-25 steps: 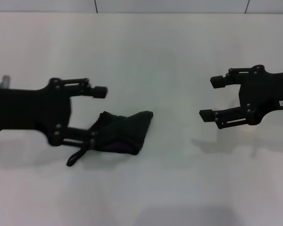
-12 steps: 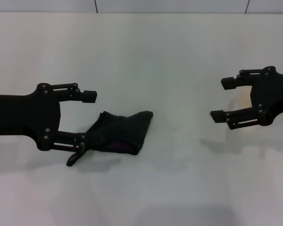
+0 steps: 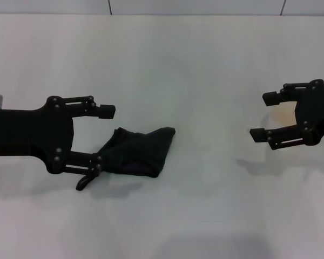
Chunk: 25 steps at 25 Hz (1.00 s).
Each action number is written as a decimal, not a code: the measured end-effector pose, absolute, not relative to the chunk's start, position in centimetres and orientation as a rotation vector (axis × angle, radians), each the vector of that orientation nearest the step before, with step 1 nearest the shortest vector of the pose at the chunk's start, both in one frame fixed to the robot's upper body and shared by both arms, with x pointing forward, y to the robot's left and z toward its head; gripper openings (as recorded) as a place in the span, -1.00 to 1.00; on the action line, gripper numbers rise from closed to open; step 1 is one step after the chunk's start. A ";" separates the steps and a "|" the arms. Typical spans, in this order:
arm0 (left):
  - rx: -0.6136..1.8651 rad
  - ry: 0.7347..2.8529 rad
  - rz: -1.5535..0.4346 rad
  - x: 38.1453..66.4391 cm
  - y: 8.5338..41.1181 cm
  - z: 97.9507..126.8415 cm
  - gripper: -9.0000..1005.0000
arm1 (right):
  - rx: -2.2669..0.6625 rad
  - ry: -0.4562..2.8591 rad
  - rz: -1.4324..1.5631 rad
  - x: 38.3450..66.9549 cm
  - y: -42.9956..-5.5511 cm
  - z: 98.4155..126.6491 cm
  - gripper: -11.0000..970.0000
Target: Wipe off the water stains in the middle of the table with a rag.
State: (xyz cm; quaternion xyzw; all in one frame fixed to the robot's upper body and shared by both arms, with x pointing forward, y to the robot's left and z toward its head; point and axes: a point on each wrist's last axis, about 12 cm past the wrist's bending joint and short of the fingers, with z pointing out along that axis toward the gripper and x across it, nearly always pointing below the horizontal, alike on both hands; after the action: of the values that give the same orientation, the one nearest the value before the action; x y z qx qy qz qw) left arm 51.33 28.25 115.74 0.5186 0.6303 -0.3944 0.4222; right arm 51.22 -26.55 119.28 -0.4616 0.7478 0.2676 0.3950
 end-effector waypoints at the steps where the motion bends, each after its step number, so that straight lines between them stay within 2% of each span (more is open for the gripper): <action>1: 1.298 1.577 -0.989 51.3 28.2 115.7 0.72 | -1.170 1.897 0.680 51.2 -26.6 119.3 0.74; 25: 1.294 1.574 -0.990 51.3 28.0 115.6 0.72 | -1.153 1.921 0.663 51.1 -27.6 119.1 0.74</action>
State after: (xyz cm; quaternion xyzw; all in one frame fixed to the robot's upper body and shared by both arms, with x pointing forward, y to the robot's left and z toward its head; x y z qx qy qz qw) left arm 51.26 28.04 115.59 0.5173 0.6291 -0.3957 0.4242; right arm 51.09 -27.55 119.14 -0.4539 0.7564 0.2612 0.3919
